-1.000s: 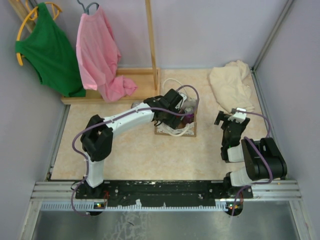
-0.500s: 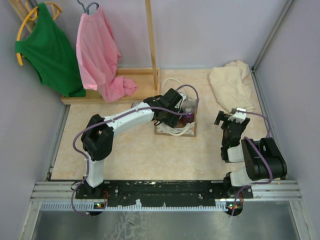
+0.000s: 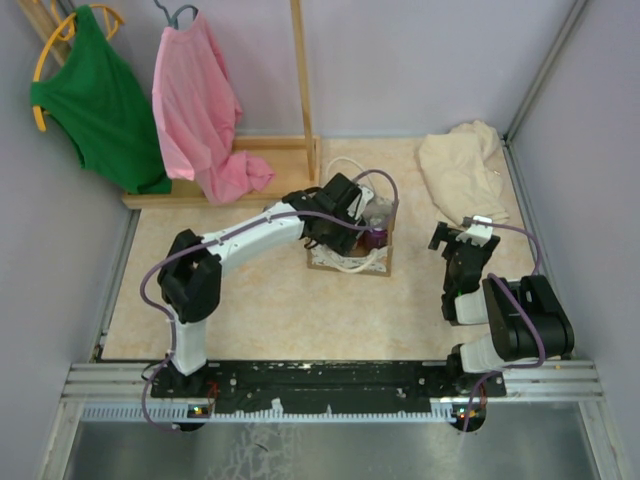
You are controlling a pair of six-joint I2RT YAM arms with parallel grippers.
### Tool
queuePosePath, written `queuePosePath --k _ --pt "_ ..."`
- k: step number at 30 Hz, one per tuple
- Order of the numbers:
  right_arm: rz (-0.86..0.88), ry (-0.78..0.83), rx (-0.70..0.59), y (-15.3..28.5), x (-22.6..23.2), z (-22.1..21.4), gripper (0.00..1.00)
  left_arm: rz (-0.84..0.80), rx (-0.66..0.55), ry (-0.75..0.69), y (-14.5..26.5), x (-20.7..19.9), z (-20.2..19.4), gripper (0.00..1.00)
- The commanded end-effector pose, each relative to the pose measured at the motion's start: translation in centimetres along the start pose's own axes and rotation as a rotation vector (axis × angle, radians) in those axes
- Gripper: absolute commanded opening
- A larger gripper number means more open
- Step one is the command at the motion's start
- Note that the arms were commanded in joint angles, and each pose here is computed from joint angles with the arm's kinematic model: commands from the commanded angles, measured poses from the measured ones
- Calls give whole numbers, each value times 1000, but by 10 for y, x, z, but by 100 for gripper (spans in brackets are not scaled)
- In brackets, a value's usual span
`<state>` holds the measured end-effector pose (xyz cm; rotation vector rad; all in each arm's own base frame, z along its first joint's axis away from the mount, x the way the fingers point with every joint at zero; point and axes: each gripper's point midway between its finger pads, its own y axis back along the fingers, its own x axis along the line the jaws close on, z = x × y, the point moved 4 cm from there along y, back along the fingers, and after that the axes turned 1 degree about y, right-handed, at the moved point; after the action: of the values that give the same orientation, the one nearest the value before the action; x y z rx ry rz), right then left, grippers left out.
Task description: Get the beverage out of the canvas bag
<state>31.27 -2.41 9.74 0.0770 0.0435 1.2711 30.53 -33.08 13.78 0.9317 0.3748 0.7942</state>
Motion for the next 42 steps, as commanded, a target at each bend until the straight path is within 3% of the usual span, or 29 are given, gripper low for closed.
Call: queuePosePath --k 1,15,25,32,42 --pt "-7 -9 -51 -4 2 13 99 -40 -184 -35 63 2 50 0" --pt "-6 -9 -52 -4 2 13 99 -1 -356 -118 114 13 114 0" --pt "-6 -8 -52 -4 2 13 99 147 -416 -83 159 73 137 0" --pt "-6 -8 -52 -4 2 13 99 337 -410 7 195 136 116 0" --pt "-6 -9 -51 -4 2 13 99 532 -275 188 205 209 34 0"
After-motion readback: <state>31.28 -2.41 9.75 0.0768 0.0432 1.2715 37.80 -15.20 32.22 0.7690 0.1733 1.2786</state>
